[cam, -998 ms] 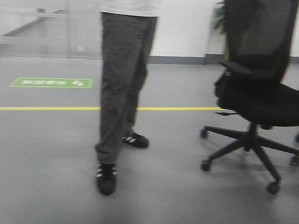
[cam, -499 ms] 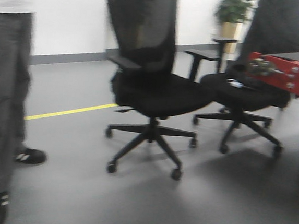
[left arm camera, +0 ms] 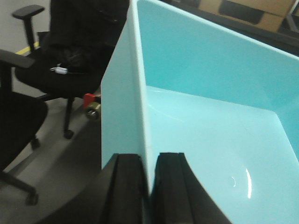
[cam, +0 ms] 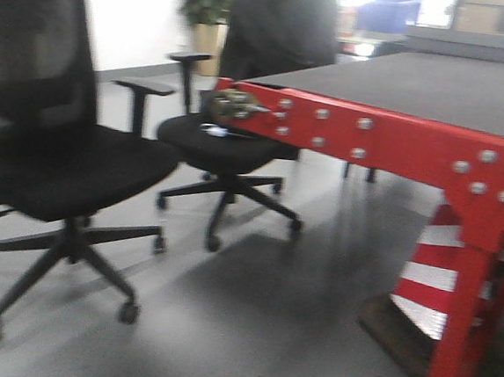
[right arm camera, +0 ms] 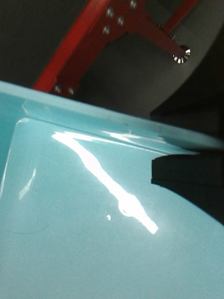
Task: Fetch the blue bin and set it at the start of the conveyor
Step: 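Drive past the person and chairs toward the red conveyor, holding the bin, then position the base at the conveyor and raise the bin over the belt, then lower the bin onto the grey belt and open both grippers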
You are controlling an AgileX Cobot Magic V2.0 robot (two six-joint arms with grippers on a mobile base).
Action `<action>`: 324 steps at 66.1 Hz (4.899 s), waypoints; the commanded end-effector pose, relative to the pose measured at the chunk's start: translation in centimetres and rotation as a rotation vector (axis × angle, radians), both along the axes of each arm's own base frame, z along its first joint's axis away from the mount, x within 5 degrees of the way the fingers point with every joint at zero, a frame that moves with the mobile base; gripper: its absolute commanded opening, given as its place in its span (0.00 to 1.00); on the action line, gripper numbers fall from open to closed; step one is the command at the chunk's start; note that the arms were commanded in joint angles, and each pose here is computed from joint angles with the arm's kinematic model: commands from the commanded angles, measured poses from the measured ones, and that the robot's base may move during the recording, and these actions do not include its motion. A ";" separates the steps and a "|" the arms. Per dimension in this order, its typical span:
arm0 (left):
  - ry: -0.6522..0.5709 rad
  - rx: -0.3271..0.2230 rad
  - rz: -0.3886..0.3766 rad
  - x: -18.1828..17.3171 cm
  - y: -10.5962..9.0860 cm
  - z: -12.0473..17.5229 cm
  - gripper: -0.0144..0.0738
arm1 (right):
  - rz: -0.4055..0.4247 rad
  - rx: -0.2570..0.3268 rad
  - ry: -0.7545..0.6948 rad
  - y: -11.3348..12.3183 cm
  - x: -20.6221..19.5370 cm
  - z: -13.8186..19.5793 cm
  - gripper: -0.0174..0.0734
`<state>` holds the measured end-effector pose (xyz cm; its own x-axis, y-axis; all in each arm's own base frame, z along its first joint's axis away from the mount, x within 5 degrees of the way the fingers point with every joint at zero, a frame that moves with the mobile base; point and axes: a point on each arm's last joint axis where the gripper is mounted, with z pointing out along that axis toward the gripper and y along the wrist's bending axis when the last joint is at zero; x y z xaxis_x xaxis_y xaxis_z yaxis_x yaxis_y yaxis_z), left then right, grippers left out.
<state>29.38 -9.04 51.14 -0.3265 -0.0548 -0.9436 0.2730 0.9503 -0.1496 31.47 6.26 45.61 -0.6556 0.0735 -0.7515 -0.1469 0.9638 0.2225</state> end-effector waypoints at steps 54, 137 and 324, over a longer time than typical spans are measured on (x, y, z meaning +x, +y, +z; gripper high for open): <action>-0.092 -0.042 0.002 -0.8 0.3 1.6 0.04 | -0.007 -0.055 -0.050 -0.6 -0.1 0.6 0.02; -0.092 -0.042 0.002 -0.8 0.3 1.6 0.04 | -0.008 -0.054 -0.054 -0.6 -0.1 0.6 0.02; 0.523 0.148 0.022 4.0 -0.9 -23.9 0.14 | -0.016 -0.125 0.319 0.0 5.4 -17.2 0.31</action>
<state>33.09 -10.21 27.13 -0.7766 0.0260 -0.6295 0.1627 0.9735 -0.1605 36.64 6.78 28.23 -0.8731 0.0351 -0.4863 -0.0586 0.9826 0.1761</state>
